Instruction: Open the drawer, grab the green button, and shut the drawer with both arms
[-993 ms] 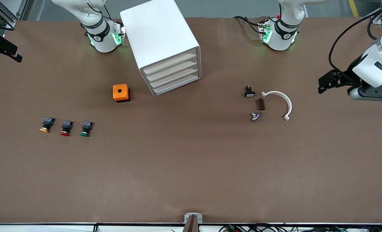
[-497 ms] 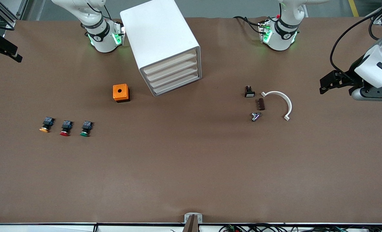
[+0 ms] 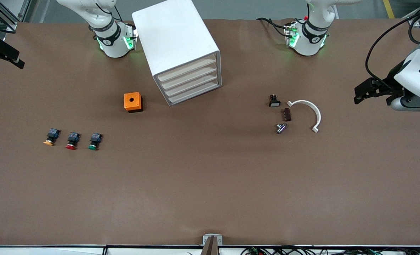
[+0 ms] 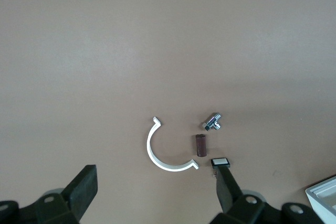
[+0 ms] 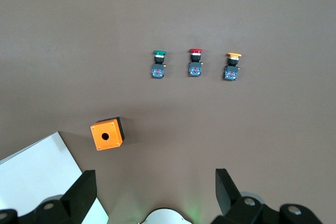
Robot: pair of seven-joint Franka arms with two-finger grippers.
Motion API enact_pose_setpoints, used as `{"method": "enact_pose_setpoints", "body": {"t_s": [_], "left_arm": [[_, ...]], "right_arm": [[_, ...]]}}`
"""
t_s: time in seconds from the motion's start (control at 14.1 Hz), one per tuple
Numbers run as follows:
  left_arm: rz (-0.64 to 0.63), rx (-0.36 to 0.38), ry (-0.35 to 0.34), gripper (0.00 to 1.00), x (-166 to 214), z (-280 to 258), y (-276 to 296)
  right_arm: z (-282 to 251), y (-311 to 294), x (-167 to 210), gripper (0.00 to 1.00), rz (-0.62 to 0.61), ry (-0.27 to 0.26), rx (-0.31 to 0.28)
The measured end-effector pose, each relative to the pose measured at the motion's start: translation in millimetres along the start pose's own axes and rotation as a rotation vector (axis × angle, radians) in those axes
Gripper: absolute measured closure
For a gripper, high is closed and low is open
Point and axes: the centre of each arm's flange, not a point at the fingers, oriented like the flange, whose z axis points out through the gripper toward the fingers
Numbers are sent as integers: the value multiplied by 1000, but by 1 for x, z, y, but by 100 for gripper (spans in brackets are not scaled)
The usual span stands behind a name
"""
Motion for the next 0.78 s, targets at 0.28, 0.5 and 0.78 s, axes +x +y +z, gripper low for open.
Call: {"method": "enact_pose_setpoints", "body": {"t_s": [0.28, 0.5, 0.78], "left_arm": [[0, 0, 3, 0, 1, -1, 0], [-1, -1, 16, 0, 1, -5, 0], [-6, -2, 30, 0, 2, -12, -2]], "right_arm": [[0, 0, 0, 0, 0, 0, 0], [0, 0, 0, 0, -1, 0, 0], [1, 0, -1, 0, -3, -6, 0]]}}
